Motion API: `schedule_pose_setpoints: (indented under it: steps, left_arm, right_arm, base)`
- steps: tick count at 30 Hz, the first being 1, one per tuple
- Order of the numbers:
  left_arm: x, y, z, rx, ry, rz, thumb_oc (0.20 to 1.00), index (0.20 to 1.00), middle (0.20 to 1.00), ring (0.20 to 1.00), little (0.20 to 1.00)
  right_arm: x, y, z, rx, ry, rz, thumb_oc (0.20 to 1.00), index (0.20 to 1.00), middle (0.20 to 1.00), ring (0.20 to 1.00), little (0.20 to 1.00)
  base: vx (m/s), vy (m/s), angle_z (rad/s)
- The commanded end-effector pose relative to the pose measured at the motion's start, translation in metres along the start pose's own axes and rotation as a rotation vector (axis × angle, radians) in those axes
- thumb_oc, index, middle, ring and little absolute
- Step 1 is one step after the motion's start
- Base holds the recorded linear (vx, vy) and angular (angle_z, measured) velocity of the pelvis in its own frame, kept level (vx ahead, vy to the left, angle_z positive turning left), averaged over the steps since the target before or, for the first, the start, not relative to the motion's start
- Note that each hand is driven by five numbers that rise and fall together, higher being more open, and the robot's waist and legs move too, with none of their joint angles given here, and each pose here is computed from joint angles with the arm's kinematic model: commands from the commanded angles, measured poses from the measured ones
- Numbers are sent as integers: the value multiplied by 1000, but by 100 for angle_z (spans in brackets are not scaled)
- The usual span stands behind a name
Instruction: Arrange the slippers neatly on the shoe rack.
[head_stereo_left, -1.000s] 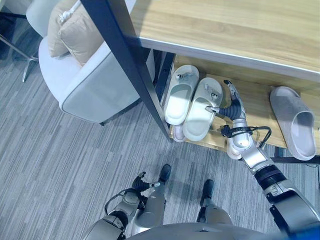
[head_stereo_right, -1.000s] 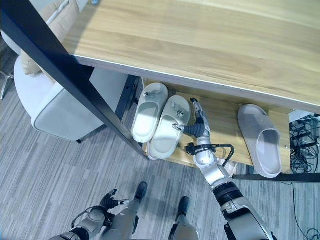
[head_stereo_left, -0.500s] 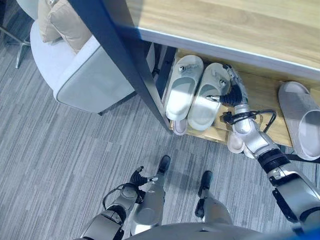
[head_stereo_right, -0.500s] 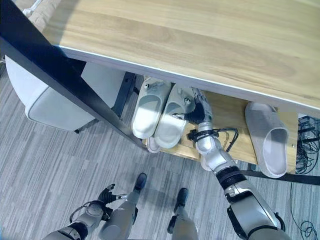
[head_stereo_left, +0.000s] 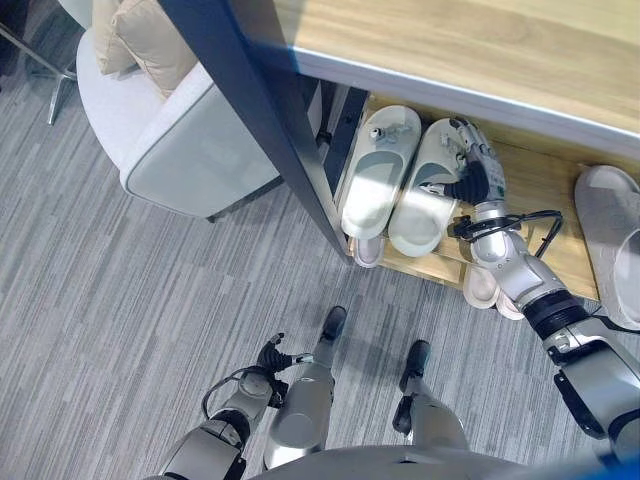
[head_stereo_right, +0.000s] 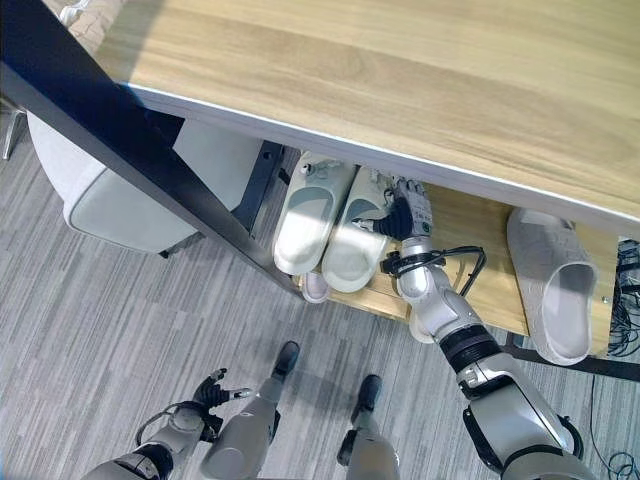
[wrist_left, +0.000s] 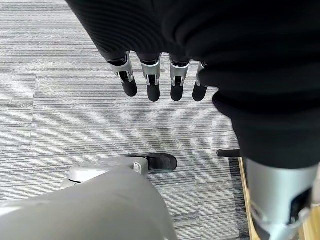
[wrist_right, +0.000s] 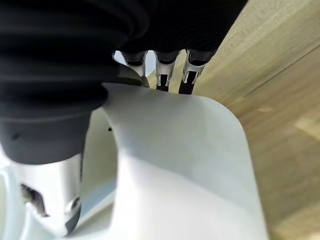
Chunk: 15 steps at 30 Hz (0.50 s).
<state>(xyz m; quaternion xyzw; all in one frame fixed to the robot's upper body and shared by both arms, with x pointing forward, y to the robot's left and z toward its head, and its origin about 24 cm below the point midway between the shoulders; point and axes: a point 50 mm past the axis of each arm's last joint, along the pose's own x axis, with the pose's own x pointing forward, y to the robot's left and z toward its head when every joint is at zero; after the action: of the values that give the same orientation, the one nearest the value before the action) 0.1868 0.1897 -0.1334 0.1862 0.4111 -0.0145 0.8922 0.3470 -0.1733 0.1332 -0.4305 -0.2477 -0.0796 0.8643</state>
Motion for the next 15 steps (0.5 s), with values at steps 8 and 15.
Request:
schedule_pose_setpoints:
  steps: [8, 15]
  left_arm:
    - [-18, -17, -56, 32, 200, -72, 1000, 1000, 1000, 1000, 1000]
    - [-22, -15, -67, 38, 231, -78, 1000, 1000, 1000, 1000, 1000]
  right_arm:
    - [-23, 2, -6, 138, 34, 4, 1000, 1000, 1000, 1000, 1000]
    - [-35, -36, -31, -159, 18, -45, 1000, 1000, 1000, 1000, 1000]
  base:
    - [7, -3, -1]
    - [32, -34, -7]
